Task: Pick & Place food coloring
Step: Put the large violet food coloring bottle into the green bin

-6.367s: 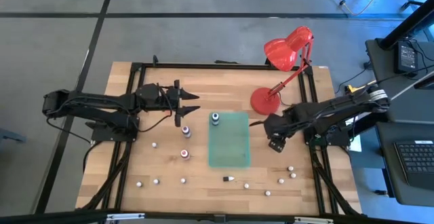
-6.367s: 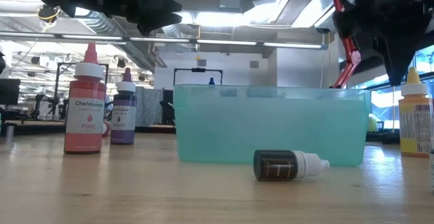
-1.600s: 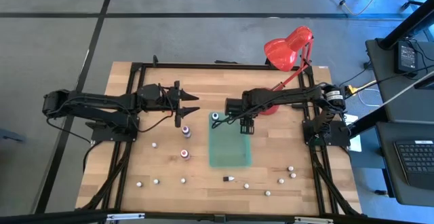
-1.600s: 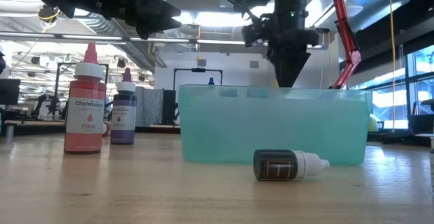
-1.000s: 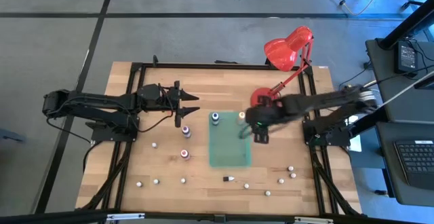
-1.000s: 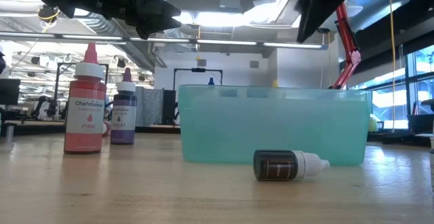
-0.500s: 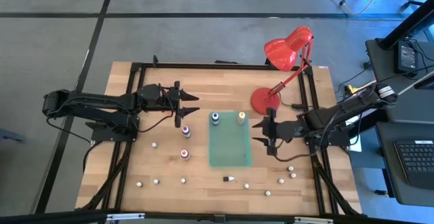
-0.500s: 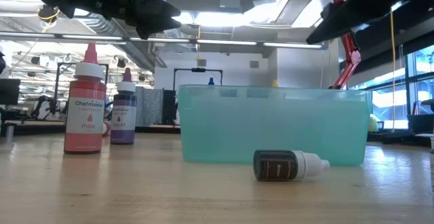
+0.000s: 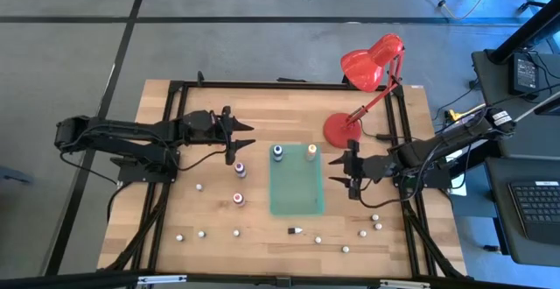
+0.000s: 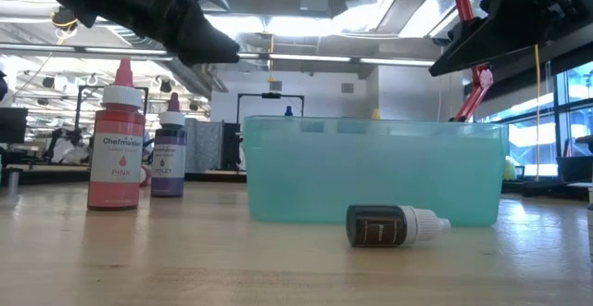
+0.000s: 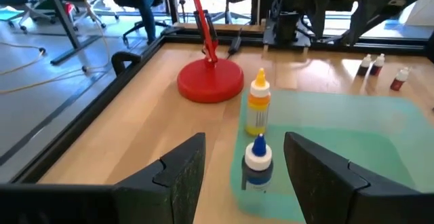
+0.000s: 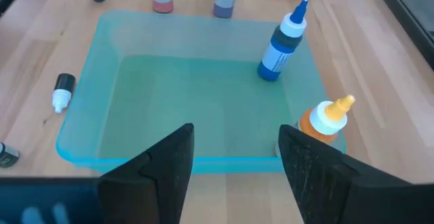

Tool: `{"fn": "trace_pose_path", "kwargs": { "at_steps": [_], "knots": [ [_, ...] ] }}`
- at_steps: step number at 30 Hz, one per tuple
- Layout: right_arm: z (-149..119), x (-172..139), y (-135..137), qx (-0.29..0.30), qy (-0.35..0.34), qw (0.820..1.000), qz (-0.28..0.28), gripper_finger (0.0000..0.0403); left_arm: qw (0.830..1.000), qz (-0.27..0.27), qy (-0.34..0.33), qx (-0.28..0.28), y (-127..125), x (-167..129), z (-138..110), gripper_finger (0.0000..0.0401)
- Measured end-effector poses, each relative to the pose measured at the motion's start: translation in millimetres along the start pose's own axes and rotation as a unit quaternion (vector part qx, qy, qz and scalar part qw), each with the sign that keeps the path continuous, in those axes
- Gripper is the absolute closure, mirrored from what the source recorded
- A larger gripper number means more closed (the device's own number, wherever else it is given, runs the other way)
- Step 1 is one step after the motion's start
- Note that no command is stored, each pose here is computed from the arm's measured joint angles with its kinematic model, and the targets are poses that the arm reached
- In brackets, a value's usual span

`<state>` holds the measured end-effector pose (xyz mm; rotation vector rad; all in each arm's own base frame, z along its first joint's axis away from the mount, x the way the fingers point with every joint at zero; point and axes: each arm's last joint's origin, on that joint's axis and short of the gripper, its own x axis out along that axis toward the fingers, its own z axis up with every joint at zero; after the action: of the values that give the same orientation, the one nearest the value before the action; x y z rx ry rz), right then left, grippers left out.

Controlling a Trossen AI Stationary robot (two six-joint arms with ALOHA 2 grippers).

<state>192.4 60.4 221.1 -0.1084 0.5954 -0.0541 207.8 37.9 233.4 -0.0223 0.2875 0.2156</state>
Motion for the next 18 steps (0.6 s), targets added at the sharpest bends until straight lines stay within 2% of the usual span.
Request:
{"fn": "trace_pose_path", "kwargs": {
  "at_steps": [18],
  "knots": [
    [0.0,0.0,-0.1,-0.001,0.0,1.0,0.0,0.0185,1.0,-0.007,-0.005,-0.019,-1.3,0.0,0.9,0.0205]
  ]
}}
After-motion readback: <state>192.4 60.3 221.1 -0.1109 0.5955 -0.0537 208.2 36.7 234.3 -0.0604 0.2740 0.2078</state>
